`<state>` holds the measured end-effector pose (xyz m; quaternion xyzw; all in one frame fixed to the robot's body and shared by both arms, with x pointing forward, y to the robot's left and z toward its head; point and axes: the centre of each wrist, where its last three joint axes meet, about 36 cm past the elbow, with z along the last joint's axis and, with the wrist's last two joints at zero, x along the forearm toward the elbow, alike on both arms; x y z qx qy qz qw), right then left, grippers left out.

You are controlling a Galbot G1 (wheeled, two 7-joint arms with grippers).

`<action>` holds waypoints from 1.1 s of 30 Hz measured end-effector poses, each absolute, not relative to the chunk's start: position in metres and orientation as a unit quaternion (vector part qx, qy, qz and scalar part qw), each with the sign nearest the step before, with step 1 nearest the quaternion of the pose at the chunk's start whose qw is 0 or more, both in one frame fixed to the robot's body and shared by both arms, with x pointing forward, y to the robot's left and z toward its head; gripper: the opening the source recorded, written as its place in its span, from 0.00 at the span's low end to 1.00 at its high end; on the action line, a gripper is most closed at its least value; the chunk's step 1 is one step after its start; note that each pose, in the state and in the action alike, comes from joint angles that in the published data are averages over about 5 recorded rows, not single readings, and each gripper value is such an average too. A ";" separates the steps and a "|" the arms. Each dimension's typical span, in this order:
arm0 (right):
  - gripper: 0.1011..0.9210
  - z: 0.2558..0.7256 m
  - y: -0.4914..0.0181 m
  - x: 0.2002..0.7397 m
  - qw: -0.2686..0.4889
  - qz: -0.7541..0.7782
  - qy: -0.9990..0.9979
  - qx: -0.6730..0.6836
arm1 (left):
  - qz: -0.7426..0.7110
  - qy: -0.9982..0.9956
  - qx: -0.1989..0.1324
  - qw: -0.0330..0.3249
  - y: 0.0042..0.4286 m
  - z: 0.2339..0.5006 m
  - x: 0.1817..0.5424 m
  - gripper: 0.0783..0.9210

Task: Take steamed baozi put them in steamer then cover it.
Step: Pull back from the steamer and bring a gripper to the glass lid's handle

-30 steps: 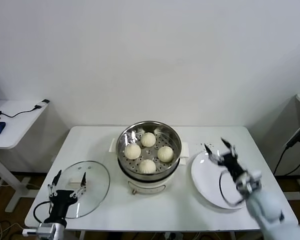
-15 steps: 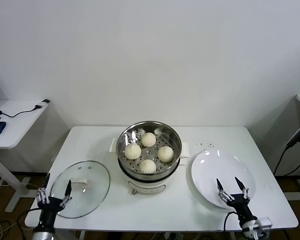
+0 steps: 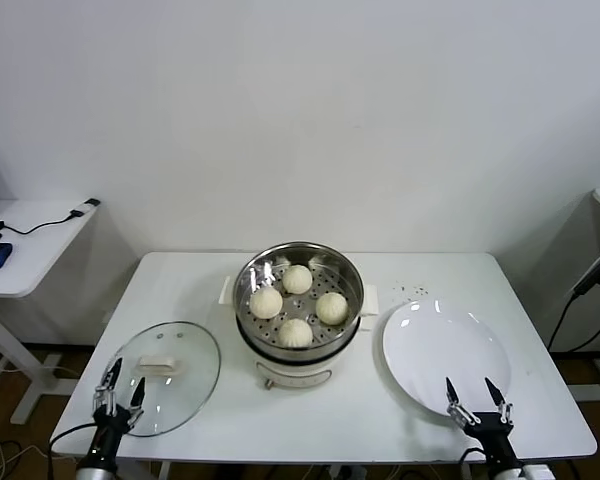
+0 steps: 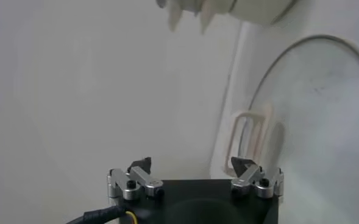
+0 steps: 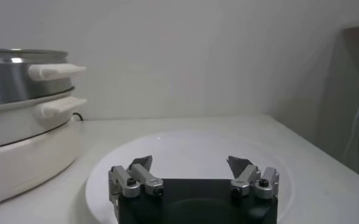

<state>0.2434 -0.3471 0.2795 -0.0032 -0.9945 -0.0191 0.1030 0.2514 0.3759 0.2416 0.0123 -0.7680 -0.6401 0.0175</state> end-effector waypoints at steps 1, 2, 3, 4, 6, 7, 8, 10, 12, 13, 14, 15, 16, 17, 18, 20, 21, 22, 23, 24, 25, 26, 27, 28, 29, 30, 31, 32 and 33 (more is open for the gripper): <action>0.88 0.280 -0.347 0.242 0.103 -0.019 -0.994 -0.004 | -0.644 -0.765 0.013 0.019 0.374 0.240 0.254 0.88; 0.88 0.280 -0.348 0.241 0.103 -0.018 -0.994 -0.006 | -0.647 -0.762 0.015 0.020 0.373 0.238 0.256 0.88; 0.88 0.280 -0.348 0.240 0.103 -0.018 -0.994 -0.007 | -0.650 -0.760 0.016 0.021 0.371 0.237 0.258 0.88; 0.88 0.280 -0.348 0.239 0.104 -0.017 -0.994 -0.009 | -0.652 -0.757 0.018 0.022 0.369 0.236 0.261 0.88; 0.88 0.280 -0.349 0.237 0.104 -0.016 -0.994 -0.011 | -0.657 -0.753 0.021 0.025 0.366 0.233 0.265 0.88; 0.88 0.280 -0.349 0.236 0.104 -0.016 -0.994 -0.013 | -0.660 -0.751 0.022 0.026 0.364 0.232 0.268 0.88; 0.88 0.280 -0.350 0.235 0.104 -0.015 -0.994 -0.014 | -0.662 -0.749 0.024 0.028 0.363 0.231 0.270 0.88; 0.88 0.280 -0.351 0.234 0.104 -0.014 -0.994 -0.017 | -0.667 -0.744 0.027 0.029 0.361 0.229 0.276 0.88; 0.88 0.281 -0.352 0.233 0.104 -0.013 -0.994 -0.020 | -0.671 -0.740 0.031 0.030 0.360 0.228 0.281 0.88; 0.88 0.281 -0.352 0.233 0.103 -0.012 -0.994 -0.021 | -0.673 -0.738 0.033 0.031 0.359 0.227 0.284 0.88; 0.88 0.281 -0.352 0.232 0.103 -0.012 -0.994 -0.022 | -0.676 -0.736 0.035 0.031 0.359 0.226 0.287 0.88; 0.88 0.281 -0.352 0.232 0.103 -0.012 -0.994 -0.023 | -0.678 -0.734 0.036 0.031 0.359 0.226 0.289 0.88; 0.88 0.281 -0.353 0.231 0.102 -0.011 -0.994 -0.024 | -0.680 -0.732 0.037 0.031 0.359 0.225 0.291 0.88; 0.88 0.282 -0.353 0.231 0.102 -0.011 -0.994 -0.024 | -0.682 -0.730 0.037 0.032 0.359 0.225 0.292 0.88; 0.88 0.282 -0.353 0.231 0.102 -0.011 -0.994 -0.025 | -0.684 -0.728 0.037 0.033 0.358 0.224 0.293 0.88; 0.88 0.282 -0.353 0.230 0.102 -0.010 -0.994 -0.026 | -0.688 -0.724 0.036 0.036 0.358 0.222 0.294 0.86; 0.88 0.282 -0.354 0.230 0.102 -0.010 -0.994 -0.026 | -0.690 -0.722 0.036 0.037 0.359 0.221 0.295 0.84; 0.88 0.282 -0.354 0.230 0.102 -0.010 -0.994 -0.027 | -0.692 -0.720 0.035 0.038 0.359 0.220 0.296 0.81; 0.88 0.282 -0.354 0.230 0.102 -0.009 -0.994 -0.027 | -0.693 -0.719 0.034 0.038 0.359 0.219 0.296 0.78; 0.88 0.282 -0.354 0.230 0.102 -0.009 -0.994 -0.027 | -0.695 -0.717 0.033 0.039 0.360 0.219 0.297 0.74; 0.88 0.282 -0.353 0.230 0.102 -0.009 -0.994 -0.027 | -0.697 -0.715 0.032 0.039 0.360 0.218 0.298 0.70; 0.88 0.282 -0.353 0.230 0.102 -0.009 -0.994 -0.027 | -0.698 -0.714 0.032 0.040 0.360 0.217 0.298 0.67; 0.88 0.281 -0.353 0.230 0.102 -0.009 -0.994 -0.028 | -0.700 -0.712 0.031 0.041 0.361 0.216 0.299 0.64; 0.88 0.281 -0.352 0.230 0.103 -0.009 -0.994 -0.028 | -0.701 -0.711 0.031 0.042 0.361 0.215 0.299 0.60; 0.88 0.281 -0.352 0.229 0.103 -0.010 -0.994 -0.028 | -0.702 -0.710 0.031 0.043 0.361 0.214 0.300 0.57; 0.88 0.281 -0.351 0.229 0.103 -0.010 -0.994 -0.028 | -0.703 -0.710 0.030 0.044 0.361 0.213 0.300 0.53; 0.88 0.280 -0.351 0.229 0.103 -0.010 -0.994 -0.028 | -0.703 -0.709 0.031 0.045 0.361 0.212 0.300 0.49; 0.88 0.280 -0.351 0.229 0.103 -0.010 -0.994 -0.029 | -0.703 -0.709 0.031 0.046 0.361 0.211 0.301 0.45; 0.88 0.280 -0.350 0.229 0.103 -0.010 -0.994 -0.029 | -0.704 -0.708 0.032 0.047 0.361 0.210 0.301 0.41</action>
